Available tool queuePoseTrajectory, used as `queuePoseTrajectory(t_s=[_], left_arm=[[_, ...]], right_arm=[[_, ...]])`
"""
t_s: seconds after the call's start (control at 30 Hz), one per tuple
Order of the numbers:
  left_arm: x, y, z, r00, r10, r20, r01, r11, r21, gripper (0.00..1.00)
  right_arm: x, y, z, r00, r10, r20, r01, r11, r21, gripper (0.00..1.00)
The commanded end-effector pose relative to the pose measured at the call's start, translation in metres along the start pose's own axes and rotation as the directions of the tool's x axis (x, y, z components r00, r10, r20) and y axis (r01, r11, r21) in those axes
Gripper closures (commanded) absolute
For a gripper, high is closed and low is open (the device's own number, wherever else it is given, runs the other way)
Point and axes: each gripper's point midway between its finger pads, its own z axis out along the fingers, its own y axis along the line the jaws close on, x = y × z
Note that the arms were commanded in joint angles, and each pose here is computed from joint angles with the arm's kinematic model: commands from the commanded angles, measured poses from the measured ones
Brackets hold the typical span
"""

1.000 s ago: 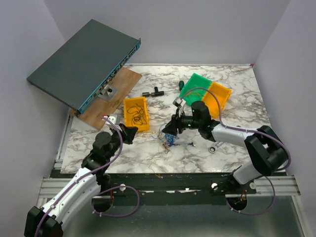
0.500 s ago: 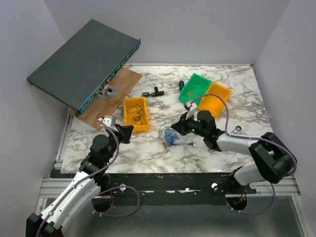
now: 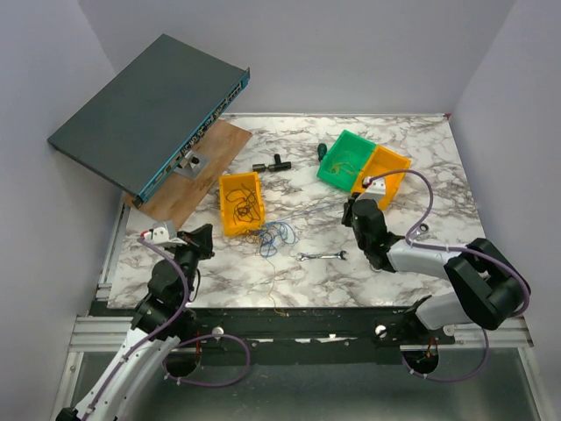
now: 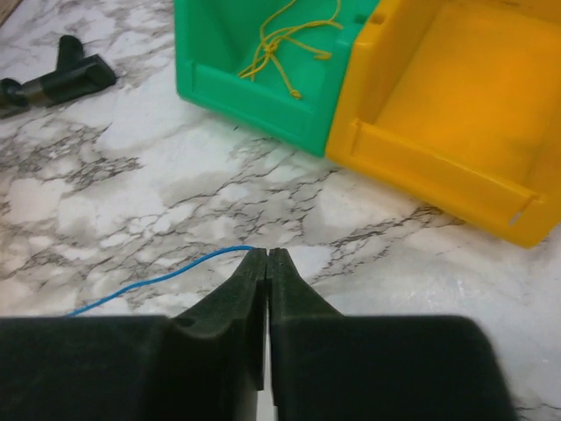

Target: Untangle the cables

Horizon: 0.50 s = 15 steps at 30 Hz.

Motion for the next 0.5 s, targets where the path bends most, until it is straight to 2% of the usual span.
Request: queuePoseTrajectory(t_s=[0.0,0.07,0.1,0.13,0.23,0.47], left_arm=[[0.012,0.009,0.002,1.000,-0.006,-0.018,0.006,1.000,-0.030,1.00],[0.019,0.004,0.005,0.999,0.006,-0.052,-0.006,1.000,-0.006,1.00],[0.022,0.003,0.006,0.998,0.013,-0.069,-0.013,1.000,0.000,1.00],[0.027,0.002,0.008,0.996,0.020,-0.092,-0.020,1.000,0.000,1.00],[0.030,-0.001,0.013,0.992,0.034,-0.120,-0.034,0.999,0.002,1.00],[0.035,-0.014,0.014,0.988,0.050,-0.145,-0.040,0.997,0.071,1.00]], right_arm=[[0.006,0.037,0.002,0.995,-0.092,-0.030,0.084,0.973,-0.214,0.75],[0.011,0.066,-0.011,0.990,-0.142,-0.021,0.122,0.907,-0.404,0.48],[0.012,0.077,-0.019,0.989,-0.144,-0.006,0.124,0.870,-0.478,0.38],[0.012,0.084,-0.026,0.989,-0.145,0.012,0.129,0.839,-0.528,0.34],[0.014,0.103,-0.039,0.985,-0.169,0.033,0.150,0.754,-0.640,0.31],[0.018,0.123,-0.054,0.985,-0.171,0.034,0.139,0.653,-0.744,0.32]])
